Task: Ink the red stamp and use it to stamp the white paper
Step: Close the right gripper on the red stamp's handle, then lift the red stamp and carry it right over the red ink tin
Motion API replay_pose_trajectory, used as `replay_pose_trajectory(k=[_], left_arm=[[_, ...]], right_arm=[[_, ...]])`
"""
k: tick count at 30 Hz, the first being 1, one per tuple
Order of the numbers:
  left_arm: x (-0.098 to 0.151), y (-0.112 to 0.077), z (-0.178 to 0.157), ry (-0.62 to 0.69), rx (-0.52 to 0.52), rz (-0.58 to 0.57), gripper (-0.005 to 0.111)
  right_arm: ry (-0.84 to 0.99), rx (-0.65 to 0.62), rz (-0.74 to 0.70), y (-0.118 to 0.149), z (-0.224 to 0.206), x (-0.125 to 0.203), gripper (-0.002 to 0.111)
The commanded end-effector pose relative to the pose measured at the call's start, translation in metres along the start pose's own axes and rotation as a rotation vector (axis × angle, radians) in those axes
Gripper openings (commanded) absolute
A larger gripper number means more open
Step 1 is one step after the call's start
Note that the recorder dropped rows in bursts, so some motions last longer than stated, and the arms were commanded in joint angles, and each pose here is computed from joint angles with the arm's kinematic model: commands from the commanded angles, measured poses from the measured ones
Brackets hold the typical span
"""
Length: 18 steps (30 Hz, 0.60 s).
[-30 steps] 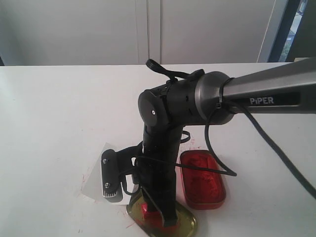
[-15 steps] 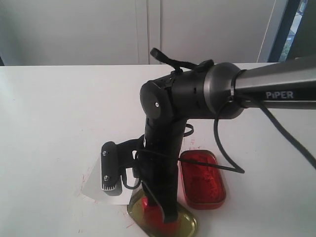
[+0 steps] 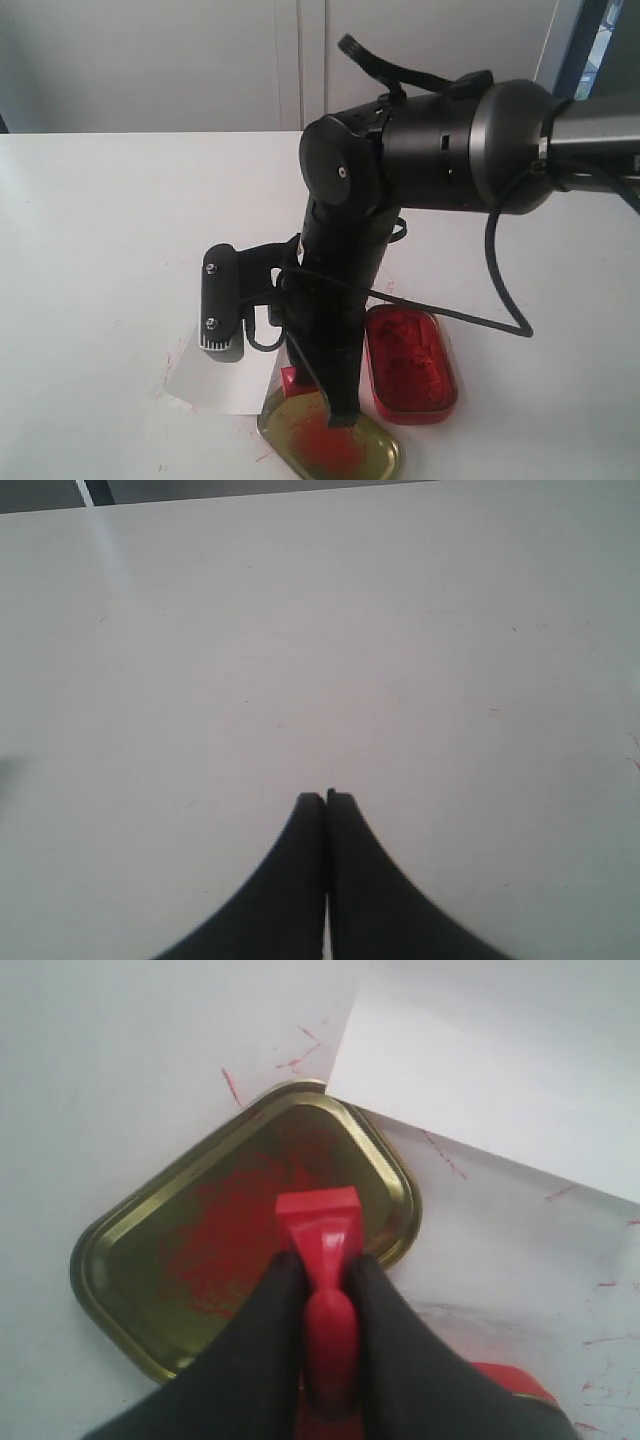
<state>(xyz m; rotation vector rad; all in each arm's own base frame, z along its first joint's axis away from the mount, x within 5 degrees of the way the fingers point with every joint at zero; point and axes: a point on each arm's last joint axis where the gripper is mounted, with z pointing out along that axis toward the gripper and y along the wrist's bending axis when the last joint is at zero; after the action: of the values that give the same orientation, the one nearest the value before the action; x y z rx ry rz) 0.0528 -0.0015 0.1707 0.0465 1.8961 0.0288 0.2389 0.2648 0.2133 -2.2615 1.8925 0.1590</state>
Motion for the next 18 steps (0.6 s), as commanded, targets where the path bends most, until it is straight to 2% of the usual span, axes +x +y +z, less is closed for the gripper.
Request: replay_pose_trajectory(k=[1,18], left_arm=[[0.0016,-0.0001,0.0003,0.004,0.0,-0.002,0.0],[0.0016,-0.0001,0.0003,0.004,0.0,-0.002,0.0]], right_arm=[[0.0,0.006,0.009,0.0008,-0.0044,0.0001,0.0],[0.023,0.044,0.294,-0.0028,-0.0059,0.0022,0.0]])
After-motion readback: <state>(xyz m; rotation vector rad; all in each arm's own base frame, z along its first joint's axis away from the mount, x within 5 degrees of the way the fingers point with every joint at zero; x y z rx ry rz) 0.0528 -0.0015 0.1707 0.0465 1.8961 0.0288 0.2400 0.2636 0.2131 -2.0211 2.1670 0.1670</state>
